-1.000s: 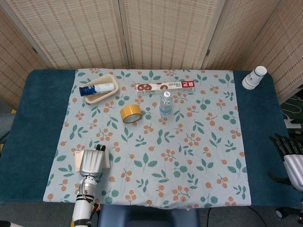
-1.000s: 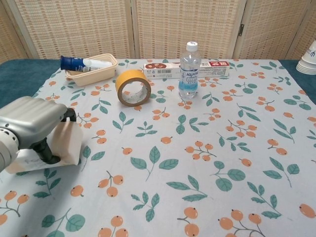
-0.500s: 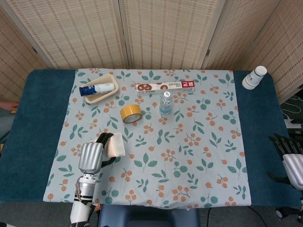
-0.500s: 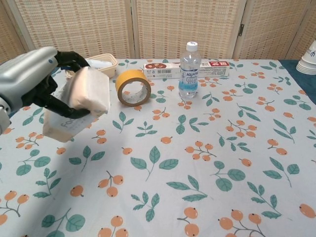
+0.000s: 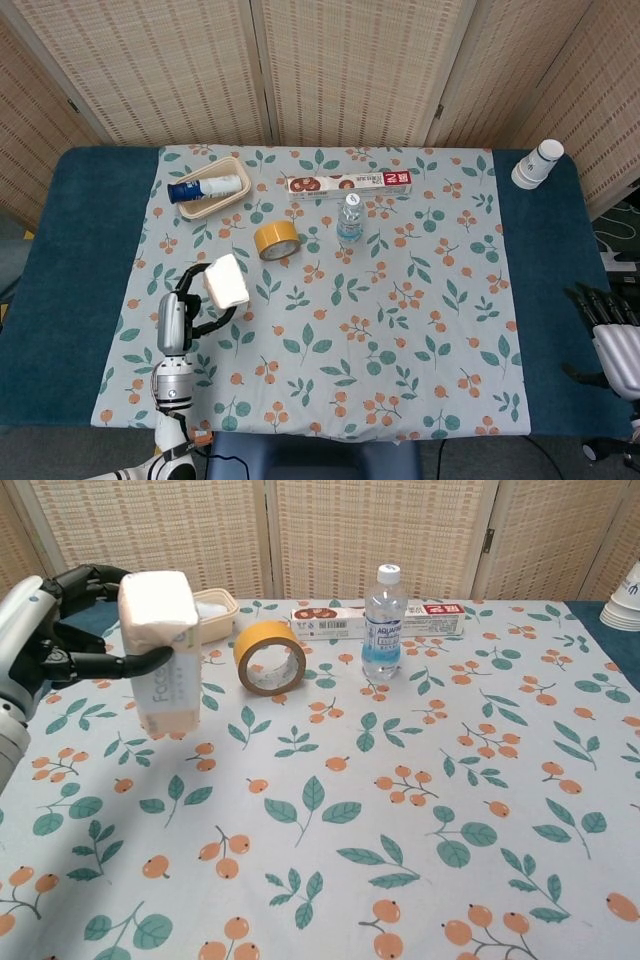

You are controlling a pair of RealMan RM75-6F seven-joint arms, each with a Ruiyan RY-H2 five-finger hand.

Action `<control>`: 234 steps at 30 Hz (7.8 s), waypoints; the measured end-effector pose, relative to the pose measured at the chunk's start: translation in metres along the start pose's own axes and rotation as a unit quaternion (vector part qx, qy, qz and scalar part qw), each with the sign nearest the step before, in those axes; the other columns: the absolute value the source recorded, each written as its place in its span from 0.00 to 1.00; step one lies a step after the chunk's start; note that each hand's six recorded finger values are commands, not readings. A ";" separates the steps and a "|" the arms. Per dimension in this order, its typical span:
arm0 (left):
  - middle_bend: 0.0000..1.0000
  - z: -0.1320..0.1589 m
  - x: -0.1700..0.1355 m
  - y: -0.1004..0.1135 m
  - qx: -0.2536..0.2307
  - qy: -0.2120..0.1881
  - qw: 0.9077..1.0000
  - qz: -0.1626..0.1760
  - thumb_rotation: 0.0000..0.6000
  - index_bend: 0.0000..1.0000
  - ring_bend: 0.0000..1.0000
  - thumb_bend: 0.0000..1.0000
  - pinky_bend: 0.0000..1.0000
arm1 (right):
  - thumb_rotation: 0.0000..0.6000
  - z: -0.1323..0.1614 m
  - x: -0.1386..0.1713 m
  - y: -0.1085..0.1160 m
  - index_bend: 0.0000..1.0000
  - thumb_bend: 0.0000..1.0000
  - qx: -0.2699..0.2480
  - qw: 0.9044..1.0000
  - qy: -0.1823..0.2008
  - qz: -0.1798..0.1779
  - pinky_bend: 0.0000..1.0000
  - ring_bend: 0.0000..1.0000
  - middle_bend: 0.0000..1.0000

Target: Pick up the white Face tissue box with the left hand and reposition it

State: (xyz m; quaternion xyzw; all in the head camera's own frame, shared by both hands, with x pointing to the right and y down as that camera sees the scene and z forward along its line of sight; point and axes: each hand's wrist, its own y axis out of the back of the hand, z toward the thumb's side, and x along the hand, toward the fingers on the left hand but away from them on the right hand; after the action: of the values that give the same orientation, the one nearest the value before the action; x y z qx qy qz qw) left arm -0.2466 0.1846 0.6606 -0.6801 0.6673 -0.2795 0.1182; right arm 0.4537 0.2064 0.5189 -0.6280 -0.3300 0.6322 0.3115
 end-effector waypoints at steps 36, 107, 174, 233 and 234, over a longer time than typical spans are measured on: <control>0.46 -0.071 -0.007 -0.016 -0.077 0.077 0.994 0.006 1.00 0.37 1.00 0.22 1.00 | 1.00 0.003 -0.005 -0.008 0.03 0.12 0.008 1.000 0.000 0.019 0.00 0.00 0.00; 0.19 0.061 -0.023 0.063 0.535 -0.008 0.825 -0.182 1.00 0.08 0.92 0.12 0.98 | 1.00 0.004 -0.007 -0.004 0.03 0.12 0.000 0.999 0.012 0.032 0.00 0.00 0.00; 0.21 0.043 0.046 -0.005 0.550 0.076 0.789 -0.264 1.00 0.15 0.92 0.14 0.98 | 1.00 -0.003 -0.017 -0.005 0.03 0.12 -0.004 0.999 -0.006 0.040 0.00 0.00 0.00; 0.53 -0.065 -0.016 -0.039 -0.092 0.033 0.984 -0.149 1.00 0.46 1.00 0.16 1.00 | 1.00 0.000 -0.018 -0.005 0.03 0.12 -0.001 0.999 -0.006 0.037 0.00 0.00 0.00; 0.53 -0.066 -0.016 -0.041 -0.095 0.034 0.984 -0.150 1.00 0.46 1.00 0.16 1.00 | 1.00 0.000 -0.018 -0.005 0.03 0.12 -0.001 0.999 -0.007 0.036 0.00 0.00 0.00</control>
State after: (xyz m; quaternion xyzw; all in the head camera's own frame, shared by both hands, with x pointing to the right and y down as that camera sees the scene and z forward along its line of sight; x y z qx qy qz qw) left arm -0.2469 0.2176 0.7330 -0.7705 0.5851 -0.2527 -0.0125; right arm 0.4543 0.1951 0.5336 -0.6358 -0.3095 0.6469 0.2855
